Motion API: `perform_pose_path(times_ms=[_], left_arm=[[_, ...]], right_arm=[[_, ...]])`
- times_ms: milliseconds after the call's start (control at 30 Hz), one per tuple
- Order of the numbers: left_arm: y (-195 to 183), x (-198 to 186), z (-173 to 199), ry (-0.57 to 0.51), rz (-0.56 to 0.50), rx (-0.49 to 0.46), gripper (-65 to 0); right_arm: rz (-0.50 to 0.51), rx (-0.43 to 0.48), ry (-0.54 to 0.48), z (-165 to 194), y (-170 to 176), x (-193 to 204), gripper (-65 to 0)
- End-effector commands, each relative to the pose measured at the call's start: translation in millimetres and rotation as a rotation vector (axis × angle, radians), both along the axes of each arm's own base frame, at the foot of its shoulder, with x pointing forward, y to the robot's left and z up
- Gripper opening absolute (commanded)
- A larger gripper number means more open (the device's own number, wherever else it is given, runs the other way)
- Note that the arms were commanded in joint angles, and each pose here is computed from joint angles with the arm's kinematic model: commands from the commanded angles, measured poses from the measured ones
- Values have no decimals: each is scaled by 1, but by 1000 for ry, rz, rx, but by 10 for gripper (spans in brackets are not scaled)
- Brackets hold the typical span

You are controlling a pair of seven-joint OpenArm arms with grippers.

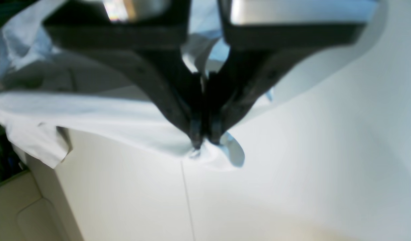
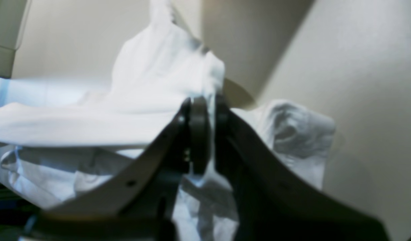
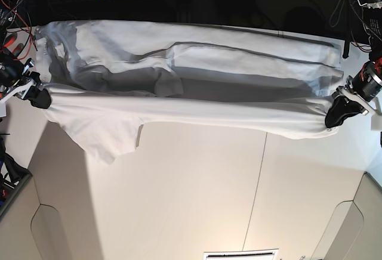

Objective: Layout the t-shirt on the table in an organized manner, then fold the t-shirt properly
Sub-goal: 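Fold the hem over onto the folded edge with both grippers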

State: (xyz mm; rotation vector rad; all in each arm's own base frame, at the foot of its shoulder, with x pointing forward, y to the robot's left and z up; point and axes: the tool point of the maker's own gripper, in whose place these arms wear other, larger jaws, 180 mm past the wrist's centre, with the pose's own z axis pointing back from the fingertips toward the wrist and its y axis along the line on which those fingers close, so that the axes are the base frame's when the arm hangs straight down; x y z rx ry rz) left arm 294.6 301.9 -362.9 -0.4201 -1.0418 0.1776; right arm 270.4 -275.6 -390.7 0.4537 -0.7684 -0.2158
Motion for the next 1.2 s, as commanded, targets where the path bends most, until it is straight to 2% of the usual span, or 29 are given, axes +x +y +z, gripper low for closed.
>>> perform_pose_path(times_ms=[0, 367, 533, 800, 1100, 1167], left_arm=[[12, 8, 19, -60, 21, 18, -650], [4, -8, -4, 84, -39, 35, -650], [5, -15, -14, 135, -54, 67, -650], [13, -28, -30, 215, -66, 155, -650], [14, -28, -31, 221, -67, 163, -650], [14, -28, -31, 221, -67, 162, -588]], right_arm=[[-17, -19, -51, 16, -11, 9, -650], [34, 11, 30, 7, -1, -3, -650], [45, -65, 107, -6, -9, -13, -650], [44, -151, 175, -18, -21, -22, -650], [45, -153, 183, -20, -19, -23, -650], [45, -153, 182, -20, -19, -23, -650]])
